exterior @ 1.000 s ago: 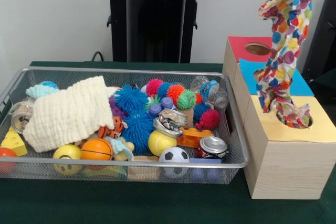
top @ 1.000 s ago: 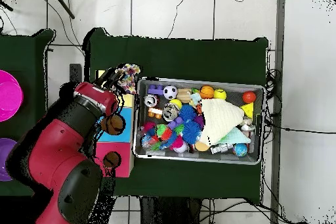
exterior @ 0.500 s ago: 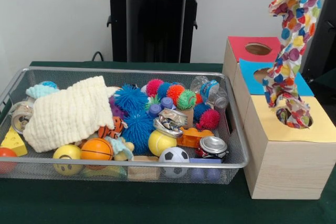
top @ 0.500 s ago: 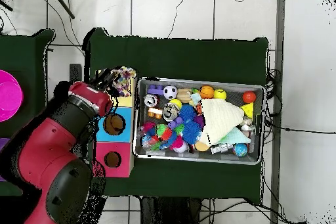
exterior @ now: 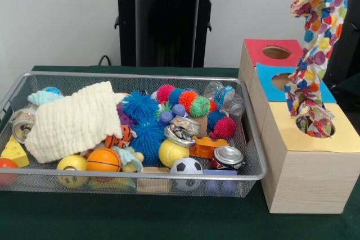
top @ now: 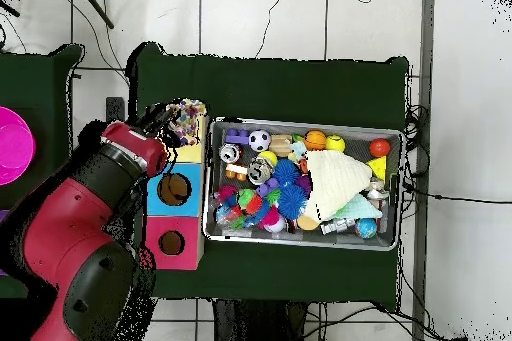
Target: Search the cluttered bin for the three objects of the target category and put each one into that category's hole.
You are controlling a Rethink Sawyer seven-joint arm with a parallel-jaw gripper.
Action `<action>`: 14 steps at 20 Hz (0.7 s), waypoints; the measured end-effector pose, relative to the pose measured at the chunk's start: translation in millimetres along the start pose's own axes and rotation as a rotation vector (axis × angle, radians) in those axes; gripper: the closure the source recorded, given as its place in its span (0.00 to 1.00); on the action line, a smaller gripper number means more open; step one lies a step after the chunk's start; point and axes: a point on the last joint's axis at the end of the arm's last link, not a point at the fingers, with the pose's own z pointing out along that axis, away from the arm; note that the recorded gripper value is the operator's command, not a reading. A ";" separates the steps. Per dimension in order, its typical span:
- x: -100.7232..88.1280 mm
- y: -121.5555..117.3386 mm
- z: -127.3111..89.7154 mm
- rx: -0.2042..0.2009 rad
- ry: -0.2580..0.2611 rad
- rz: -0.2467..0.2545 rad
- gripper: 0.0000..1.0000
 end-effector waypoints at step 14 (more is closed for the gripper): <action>14.9 19.2 -6.5 0.004 0.143 0.210 1.00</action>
